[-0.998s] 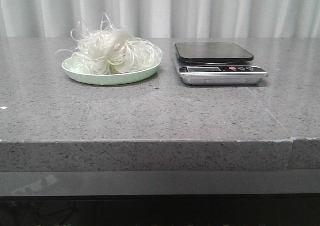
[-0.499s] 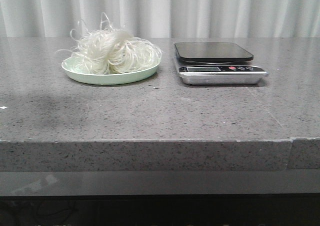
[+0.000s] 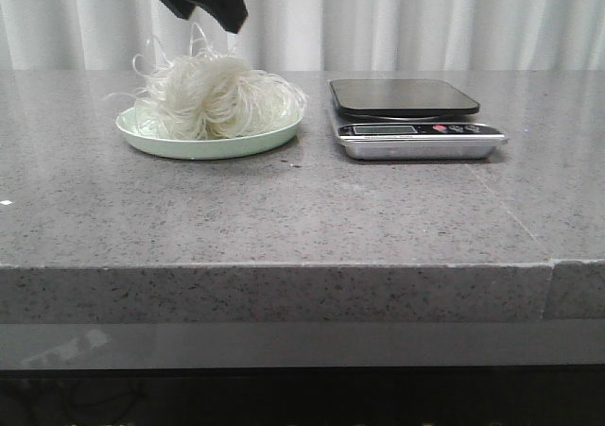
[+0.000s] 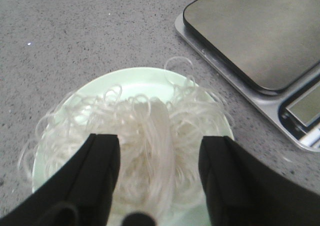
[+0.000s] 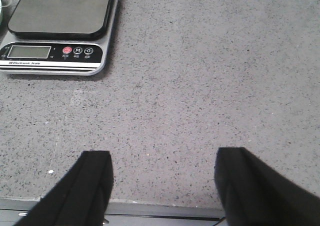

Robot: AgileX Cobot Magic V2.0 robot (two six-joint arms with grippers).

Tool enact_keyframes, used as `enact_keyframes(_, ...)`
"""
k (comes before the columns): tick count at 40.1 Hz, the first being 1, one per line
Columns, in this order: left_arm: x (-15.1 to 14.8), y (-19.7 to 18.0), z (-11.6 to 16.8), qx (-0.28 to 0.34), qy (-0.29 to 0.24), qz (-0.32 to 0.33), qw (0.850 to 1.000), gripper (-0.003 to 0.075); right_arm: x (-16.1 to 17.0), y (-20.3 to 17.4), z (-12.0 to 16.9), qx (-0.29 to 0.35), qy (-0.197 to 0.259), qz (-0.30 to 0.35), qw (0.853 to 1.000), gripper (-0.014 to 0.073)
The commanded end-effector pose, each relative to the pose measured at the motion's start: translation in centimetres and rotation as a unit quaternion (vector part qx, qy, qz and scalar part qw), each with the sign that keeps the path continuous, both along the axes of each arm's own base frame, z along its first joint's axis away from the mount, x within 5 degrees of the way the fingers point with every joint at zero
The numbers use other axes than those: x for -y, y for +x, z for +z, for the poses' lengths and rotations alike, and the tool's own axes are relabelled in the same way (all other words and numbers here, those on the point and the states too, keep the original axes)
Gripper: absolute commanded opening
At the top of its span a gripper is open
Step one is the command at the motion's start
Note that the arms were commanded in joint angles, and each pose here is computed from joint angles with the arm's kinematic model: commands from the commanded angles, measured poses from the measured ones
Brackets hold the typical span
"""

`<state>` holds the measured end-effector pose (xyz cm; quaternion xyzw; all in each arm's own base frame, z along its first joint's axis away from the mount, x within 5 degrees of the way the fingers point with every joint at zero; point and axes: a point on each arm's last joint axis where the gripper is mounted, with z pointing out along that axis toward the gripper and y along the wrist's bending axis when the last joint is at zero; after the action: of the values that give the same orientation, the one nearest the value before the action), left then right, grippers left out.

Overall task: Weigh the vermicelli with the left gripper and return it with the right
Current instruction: 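Lower the left gripper onto the vermicelli bundle on the green plate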

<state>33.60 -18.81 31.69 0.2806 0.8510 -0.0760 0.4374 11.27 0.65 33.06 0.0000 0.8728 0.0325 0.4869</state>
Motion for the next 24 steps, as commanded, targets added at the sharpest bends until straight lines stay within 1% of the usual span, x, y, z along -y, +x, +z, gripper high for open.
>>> enact_keyframes(1, 0.7, 0.9, 2.4, 0.062, -0.017, -0.008, 0.998, 0.0437, 0.1, 0.4, 1.2, 0.039, -0.001, -0.004, 0.999, 0.0554)
enact_keyframes(8, 1.5, 2.4, 0.9, 0.047, 0.0, -0.01, 0.999, 0.0437, 0.1, 0.4, 1.2, 0.039, -0.001, -0.004, 0.999, 0.0554)
enact_keyframes(18, 1.7, 2.8, -0.7, 0.014, 0.02, -0.009, 1.0, 0.0435, 0.1, 0.4, 1.2, 0.039, -0.001, -0.004, 0.999, 0.0554)
enact_keyframes(21, 1.7, 2.8, -1.2, 0.0, 0.028, -0.008, 1.0, 0.04, 0.1, 0.4, 1.2, 0.039, -0.001, -0.004, 0.999, 0.0554)
enact_keyframes(24, 1.6, 2.7, -1.5, -0.012, 0.035, -0.007, 0.999, 0.033, 0.1, 0.4, 1.2, 0.039, -0.001, -0.004, 0.999, 0.0554)
